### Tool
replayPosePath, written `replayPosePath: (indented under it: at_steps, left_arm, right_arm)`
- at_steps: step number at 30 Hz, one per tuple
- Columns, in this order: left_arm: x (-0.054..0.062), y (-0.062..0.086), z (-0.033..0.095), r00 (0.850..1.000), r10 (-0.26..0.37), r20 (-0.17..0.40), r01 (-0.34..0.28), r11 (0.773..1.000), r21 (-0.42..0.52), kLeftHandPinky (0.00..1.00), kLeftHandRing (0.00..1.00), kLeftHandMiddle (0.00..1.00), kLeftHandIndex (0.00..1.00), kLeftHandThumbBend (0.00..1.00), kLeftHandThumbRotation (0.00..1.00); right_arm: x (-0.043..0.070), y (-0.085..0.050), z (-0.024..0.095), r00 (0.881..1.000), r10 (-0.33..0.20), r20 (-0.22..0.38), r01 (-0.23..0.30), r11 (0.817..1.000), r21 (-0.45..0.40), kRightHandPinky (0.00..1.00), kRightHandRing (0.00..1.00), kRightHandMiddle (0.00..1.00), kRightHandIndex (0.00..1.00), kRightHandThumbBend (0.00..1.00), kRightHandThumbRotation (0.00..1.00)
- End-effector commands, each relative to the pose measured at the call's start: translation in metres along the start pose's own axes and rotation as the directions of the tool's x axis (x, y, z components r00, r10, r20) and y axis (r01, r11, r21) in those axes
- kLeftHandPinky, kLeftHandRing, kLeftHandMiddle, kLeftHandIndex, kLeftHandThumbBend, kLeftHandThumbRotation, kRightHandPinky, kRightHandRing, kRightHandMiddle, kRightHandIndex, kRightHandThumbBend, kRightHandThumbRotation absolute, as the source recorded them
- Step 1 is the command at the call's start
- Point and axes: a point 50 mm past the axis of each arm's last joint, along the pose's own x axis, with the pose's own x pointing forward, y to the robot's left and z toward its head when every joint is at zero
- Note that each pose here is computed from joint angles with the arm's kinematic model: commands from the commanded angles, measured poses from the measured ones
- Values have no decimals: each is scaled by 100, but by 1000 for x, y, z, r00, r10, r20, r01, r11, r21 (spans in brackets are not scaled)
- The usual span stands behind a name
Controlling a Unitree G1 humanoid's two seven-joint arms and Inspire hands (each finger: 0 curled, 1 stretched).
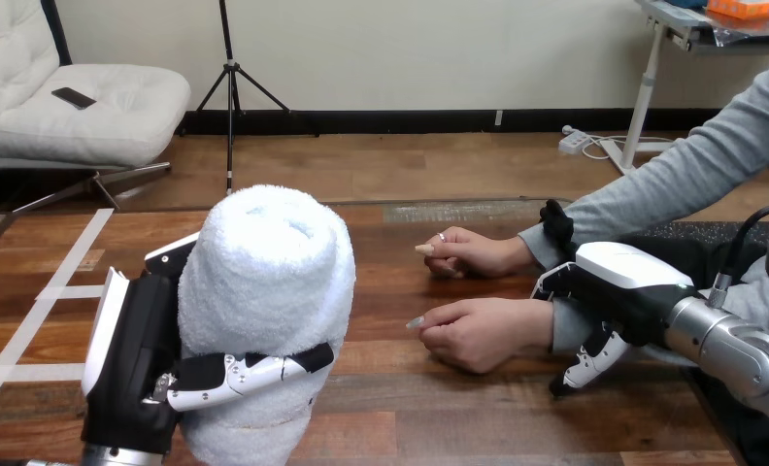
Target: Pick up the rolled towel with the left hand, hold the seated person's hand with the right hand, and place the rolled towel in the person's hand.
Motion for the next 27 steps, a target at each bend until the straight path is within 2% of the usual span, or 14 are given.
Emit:
replayPosePath:
  at_steps: [1,19,27]
  left_arm:
    - [15,3,11,995,14,98,-14,1000,-6,23,28,35,37,65,0]
    - [15,3,12,995,11,103,-12,1000,6,24,29,35,37,65,0]
    - [15,3,12,995,16,100,-16,1000,1,24,29,35,37,67,0]
  right_arm:
    - [11,-21,13,998,-60,34,61,998,-30,53,60,61,61,99,13]
    - [13,-20,12,997,-80,22,81,995,-51,49,55,57,57,97,14]
    - [14,-20,12,996,-86,15,87,995,-52,45,51,53,54,93,7]
